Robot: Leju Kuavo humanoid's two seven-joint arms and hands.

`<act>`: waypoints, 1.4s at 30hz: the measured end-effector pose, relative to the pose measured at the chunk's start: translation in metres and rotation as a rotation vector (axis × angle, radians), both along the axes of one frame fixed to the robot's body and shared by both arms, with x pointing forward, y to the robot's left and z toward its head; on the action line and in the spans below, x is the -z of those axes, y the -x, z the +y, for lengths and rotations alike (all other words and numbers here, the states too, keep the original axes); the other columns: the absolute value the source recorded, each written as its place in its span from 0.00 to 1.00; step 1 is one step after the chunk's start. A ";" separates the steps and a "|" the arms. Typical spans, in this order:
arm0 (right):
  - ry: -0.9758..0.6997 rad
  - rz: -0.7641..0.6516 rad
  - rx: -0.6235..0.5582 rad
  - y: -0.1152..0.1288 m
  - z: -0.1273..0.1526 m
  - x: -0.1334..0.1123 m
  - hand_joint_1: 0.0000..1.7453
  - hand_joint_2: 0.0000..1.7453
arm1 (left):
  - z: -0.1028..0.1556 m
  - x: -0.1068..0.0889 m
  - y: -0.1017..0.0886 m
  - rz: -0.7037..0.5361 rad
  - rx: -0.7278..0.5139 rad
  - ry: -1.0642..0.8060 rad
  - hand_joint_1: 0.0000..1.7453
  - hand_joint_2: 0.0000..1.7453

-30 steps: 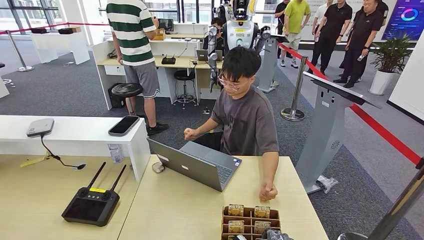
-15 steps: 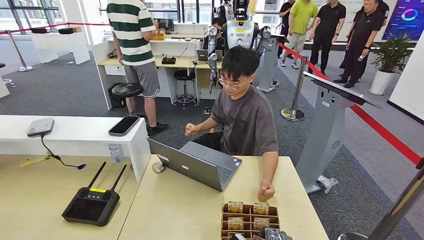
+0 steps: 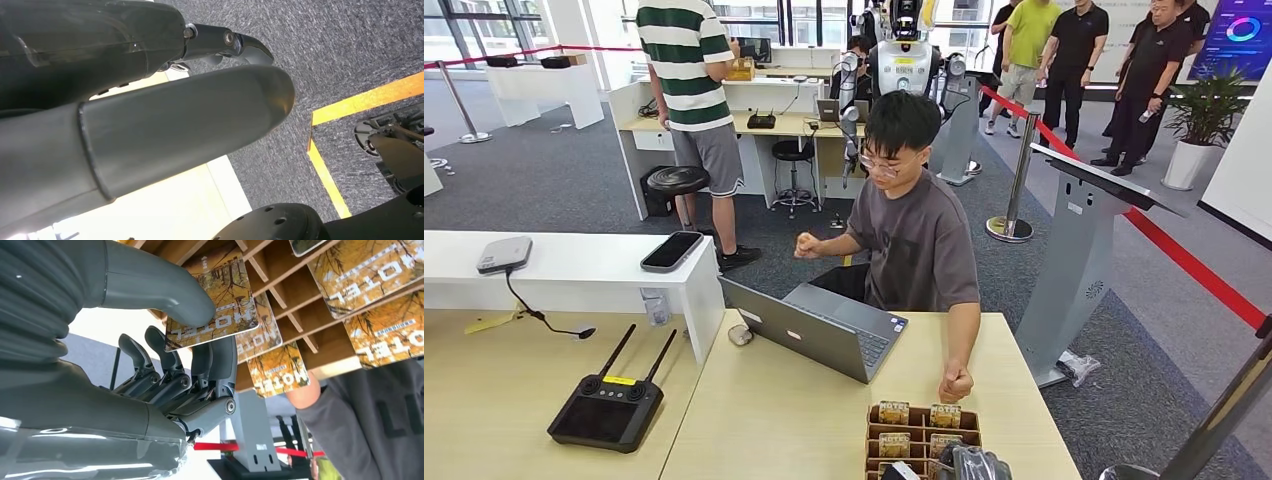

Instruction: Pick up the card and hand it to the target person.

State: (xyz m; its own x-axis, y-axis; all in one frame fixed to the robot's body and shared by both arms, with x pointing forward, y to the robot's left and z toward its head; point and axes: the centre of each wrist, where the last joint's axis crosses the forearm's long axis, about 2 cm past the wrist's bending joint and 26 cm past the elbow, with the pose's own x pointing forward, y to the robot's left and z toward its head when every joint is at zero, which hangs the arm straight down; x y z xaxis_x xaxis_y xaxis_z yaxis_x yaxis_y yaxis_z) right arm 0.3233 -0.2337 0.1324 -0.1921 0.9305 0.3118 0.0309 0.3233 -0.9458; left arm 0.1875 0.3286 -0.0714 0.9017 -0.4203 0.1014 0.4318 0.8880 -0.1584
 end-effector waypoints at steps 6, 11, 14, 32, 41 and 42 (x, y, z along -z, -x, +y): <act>-0.009 -0.040 -0.012 -0.001 -0.003 -0.012 0.94 1.00 | 0.000 0.000 0.000 -0.001 0.002 0.001 0.00 0.00; -0.066 -0.112 -0.022 -0.009 -0.009 -0.033 0.94 1.00 | 0.000 0.000 0.000 -0.001 0.004 0.002 0.00 0.00; -0.115 -0.166 -0.027 -0.017 -0.012 -0.048 0.93 1.00 | 0.000 0.000 0.000 -0.002 0.005 0.004 0.00 0.00; -0.280 -0.319 -0.086 -0.052 -0.004 -0.100 0.92 1.00 | -0.006 -0.001 -0.004 0.000 0.036 0.005 0.00 0.00; -0.301 -0.387 -0.070 -0.075 0.006 -0.109 0.92 1.00 | -0.012 -0.004 -0.011 -0.009 0.066 0.008 0.00 0.00; -0.298 -0.393 -0.063 -0.079 0.007 -0.109 0.92 1.00 | -0.013 -0.005 -0.012 -0.010 0.070 0.010 0.00 0.00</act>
State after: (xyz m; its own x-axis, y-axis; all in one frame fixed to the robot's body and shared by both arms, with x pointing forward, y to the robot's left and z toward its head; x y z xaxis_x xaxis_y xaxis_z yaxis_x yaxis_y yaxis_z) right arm 0.4020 -0.2265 0.2413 -0.4018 0.7945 0.4552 0.3379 0.5907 -0.7327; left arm 0.1996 0.3153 -0.0668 0.8690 -0.4814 0.1147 0.4944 0.8539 -0.1625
